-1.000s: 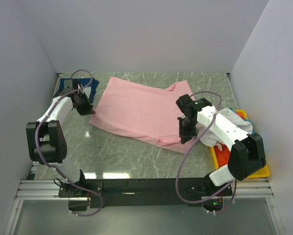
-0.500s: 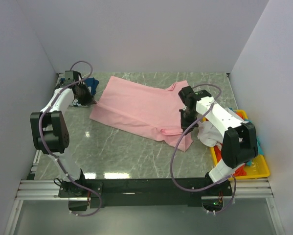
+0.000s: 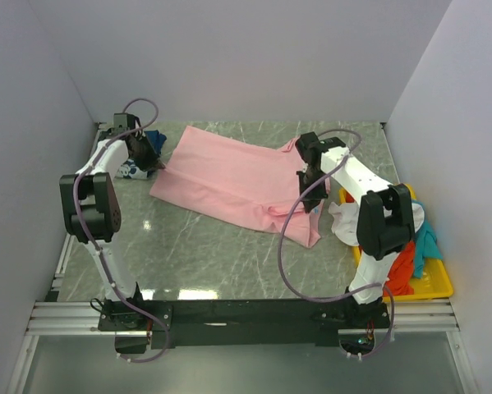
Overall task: Fold and stack the t-shirts
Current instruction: Fold the tshirt
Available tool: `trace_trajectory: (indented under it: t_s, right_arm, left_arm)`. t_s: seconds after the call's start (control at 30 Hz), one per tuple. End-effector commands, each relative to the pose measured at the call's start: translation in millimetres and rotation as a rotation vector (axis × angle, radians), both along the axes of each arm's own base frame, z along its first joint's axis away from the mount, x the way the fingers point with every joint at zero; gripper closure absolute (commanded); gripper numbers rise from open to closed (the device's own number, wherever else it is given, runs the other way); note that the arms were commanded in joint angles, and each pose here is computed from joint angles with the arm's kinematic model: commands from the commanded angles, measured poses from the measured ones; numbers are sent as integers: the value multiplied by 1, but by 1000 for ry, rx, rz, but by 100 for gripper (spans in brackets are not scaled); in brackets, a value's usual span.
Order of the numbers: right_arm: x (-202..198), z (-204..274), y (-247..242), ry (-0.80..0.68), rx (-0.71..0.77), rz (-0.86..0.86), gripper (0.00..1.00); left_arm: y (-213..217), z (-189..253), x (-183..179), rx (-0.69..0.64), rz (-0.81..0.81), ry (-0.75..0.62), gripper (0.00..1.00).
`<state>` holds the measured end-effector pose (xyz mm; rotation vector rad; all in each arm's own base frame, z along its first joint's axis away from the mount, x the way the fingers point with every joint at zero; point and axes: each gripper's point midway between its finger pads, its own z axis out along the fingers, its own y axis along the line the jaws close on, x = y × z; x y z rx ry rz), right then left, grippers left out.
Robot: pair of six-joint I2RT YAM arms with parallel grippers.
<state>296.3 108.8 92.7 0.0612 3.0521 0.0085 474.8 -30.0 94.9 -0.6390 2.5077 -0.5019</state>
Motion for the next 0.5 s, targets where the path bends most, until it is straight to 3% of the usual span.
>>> trace_trajectory:
  t_s: [0.0,0.03,0.07,0.13,0.17,0.2,0.27,0.3,0.33,0.47]
  right_arm:
    - [21,3,-3,-32,-14,22,100]
    - [24,2,-2,-32,-13,22,100]
    - [26,-2,-1,-21,-15,27,100]
    - [35,-2,-1,-31,-11,24,100]
    - [40,-4,1,-26,-2,28,100]
    - [43,-5,1,-26,-2,27,100]
    - [49,-9,1,-17,-5,21,86]
    - [55,-6,4,-33,14,21,76]
    - [58,-5,5,-36,26,13,57]
    - [63,9,5,-71,42,-17,42]
  left_arm:
    - [-1,15,20,-4,-16,-59,99]
    - [-1,15,21,-8,-19,-58,96]
    - [-3,13,23,-9,-23,-58,80]
    - [-4,14,26,-14,-23,-65,66]
    - [-3,15,28,-14,-22,-71,50]
    - [-6,17,29,-13,-28,-78,44]
    - [-11,23,31,-13,-42,-97,34]
    - [-18,26,31,-13,-55,-103,33]
    - [-20,28,31,-10,-63,-109,31]
    - [-38,32,21,-21,-101,-116,29]
